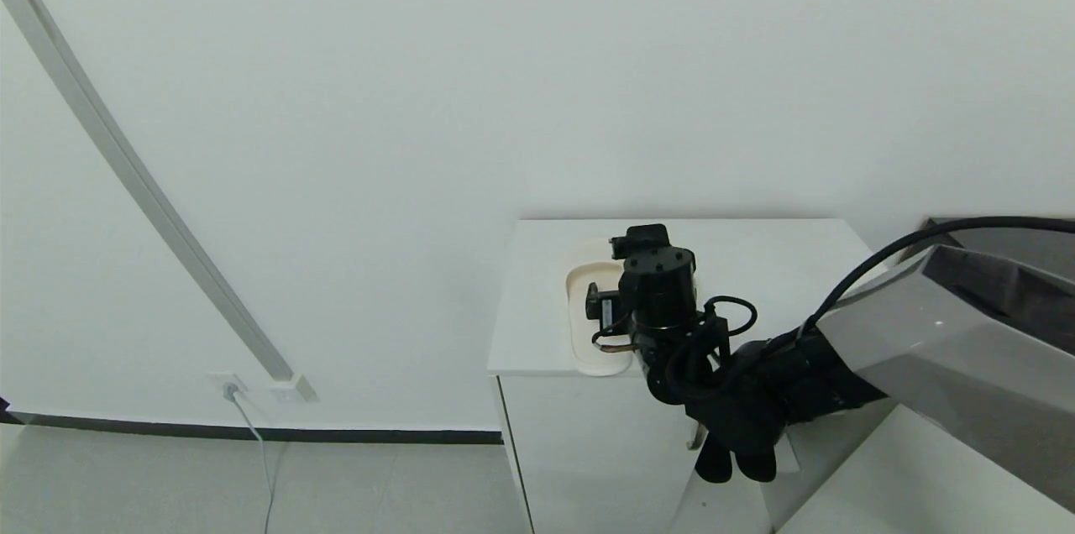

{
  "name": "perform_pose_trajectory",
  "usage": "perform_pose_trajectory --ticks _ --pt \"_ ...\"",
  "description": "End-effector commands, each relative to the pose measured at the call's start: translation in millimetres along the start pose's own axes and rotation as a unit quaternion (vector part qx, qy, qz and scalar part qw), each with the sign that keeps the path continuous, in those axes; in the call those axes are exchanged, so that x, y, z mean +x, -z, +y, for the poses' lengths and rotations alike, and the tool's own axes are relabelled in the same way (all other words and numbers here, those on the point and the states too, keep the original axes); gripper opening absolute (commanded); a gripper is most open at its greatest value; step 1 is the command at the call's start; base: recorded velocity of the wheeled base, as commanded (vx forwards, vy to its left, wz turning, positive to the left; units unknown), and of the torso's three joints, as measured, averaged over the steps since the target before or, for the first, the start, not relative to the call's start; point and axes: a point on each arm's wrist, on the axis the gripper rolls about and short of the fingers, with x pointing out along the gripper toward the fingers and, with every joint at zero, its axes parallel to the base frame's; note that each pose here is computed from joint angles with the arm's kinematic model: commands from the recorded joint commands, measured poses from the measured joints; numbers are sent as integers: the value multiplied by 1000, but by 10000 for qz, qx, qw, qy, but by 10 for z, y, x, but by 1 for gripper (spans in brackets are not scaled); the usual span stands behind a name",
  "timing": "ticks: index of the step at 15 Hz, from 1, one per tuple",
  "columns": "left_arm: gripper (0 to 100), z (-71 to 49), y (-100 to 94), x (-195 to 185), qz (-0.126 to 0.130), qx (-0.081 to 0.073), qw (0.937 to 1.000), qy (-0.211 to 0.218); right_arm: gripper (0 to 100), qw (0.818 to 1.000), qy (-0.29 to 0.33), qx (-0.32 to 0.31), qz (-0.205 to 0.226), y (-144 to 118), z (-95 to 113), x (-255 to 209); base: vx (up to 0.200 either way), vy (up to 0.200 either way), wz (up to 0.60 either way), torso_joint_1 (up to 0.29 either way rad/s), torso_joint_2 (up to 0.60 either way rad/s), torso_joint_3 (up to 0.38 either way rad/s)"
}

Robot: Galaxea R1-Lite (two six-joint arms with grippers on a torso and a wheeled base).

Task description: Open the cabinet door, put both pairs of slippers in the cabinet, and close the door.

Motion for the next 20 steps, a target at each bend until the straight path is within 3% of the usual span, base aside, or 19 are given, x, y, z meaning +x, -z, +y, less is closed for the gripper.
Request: perform_pose_trajectory --ticks 1,17,18,20 --pt "0 0 0 0 -2 0 10000 2 100 9999 73 -79 83 145 11 129 0 0 0 0 0 0" --pt "0 0 0 0 -2 0 10000 2 100 9995 221 120 -203 114 53 487 0 0 0 0 0 0" --pt "0 0 0 0 -2 0 10000 2 0 9995 230 109 -197 129 51 499 0 0 0 0 0 0" --pt "0 0 0 0 -2 0 10000 2 0 9995 230 109 -197 129 51 499 0 0 0 0 0 0"
